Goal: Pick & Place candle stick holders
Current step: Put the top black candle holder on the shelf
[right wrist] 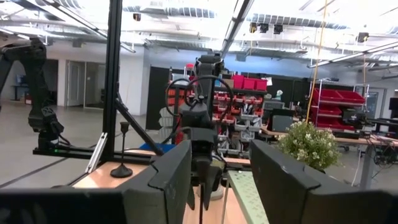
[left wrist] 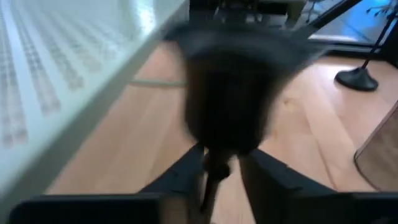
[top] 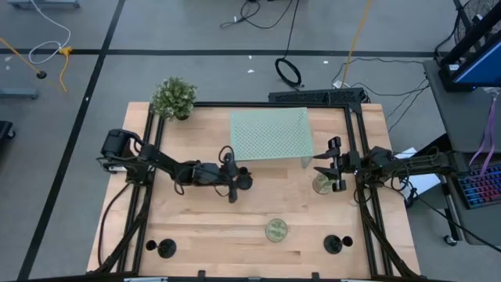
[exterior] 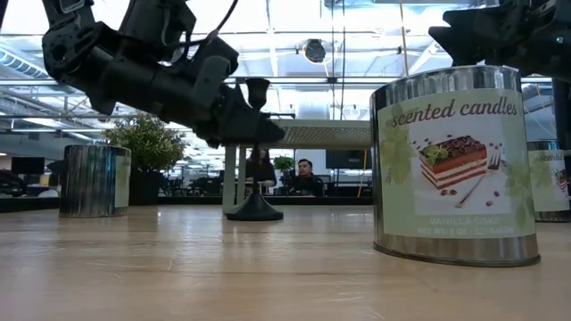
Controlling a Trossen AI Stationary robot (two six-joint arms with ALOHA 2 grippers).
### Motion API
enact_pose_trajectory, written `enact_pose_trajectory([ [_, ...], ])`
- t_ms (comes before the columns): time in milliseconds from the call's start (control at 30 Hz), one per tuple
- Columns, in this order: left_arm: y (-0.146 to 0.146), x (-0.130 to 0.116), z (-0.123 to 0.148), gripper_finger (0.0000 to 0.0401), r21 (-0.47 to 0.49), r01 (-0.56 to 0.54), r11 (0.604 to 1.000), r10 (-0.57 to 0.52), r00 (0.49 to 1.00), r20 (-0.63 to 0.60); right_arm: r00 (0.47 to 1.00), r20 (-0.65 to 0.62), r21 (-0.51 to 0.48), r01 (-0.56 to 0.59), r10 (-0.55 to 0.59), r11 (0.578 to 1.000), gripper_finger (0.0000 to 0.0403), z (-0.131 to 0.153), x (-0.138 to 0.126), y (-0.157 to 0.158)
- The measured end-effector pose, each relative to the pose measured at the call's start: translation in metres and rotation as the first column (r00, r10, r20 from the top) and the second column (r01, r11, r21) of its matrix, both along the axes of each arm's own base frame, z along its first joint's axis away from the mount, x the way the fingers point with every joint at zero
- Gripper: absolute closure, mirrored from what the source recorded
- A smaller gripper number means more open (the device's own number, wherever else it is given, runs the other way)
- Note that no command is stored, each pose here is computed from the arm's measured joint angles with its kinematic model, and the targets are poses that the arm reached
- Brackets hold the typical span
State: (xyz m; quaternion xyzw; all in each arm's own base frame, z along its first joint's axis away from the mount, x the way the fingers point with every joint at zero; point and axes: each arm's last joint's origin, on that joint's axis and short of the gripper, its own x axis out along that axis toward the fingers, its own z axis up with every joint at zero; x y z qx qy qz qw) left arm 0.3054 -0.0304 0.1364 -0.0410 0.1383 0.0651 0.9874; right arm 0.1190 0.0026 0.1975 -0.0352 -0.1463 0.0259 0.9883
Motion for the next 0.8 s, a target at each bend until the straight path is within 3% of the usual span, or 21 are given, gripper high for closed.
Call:
enact_pose_trajectory([
  [133, -0.001, -0.001, -0.002, 0.0383, -0.031, -0.009, 0.999, 0.008, 1.0, -0.02, 1.0, -0.001, 0.0, 0.0, 0.0, 1.0, 0.0247, 0.0, 0.0, 0.0],
  [367, -0.017, -0.006, 0.01, 0.0392, -0.085, 0.041, 0.995, -0.04, 0.999, 0.015, 1.0, -0.005, 0.0, 0.0, 0.0, 1.0, 0.0247, 0.0, 0.0, 0.0],
  [600, -0.04, -0.025, 0.067, 0.0392, -0.06, 0.191, 0.98, -0.174, 0.961, 0.216, 1.0, -0.016, 0.0, 0.0, 0.0, 1.0, 0.0247, -0.002, 0.001, 0.0],
  [733, -0.035, -0.038, 0.108, 0.0391, -0.029, 0.193, 0.981, -0.172, 0.922, 0.346, 1.0, -0.028, 0.0, 0.0, 0.0, 1.0, 0.0247, -0.003, 0.002, 0.0],
  [800, -0.029, -0.038, 0.125, 0.0392, 0.006, 0.174, 0.985, -0.165, 0.921, 0.353, 0.999, -0.033, 0.0, 0.0, 0.0, 1.0, 0.0247, -0.003, 0.003, 0.0],
])
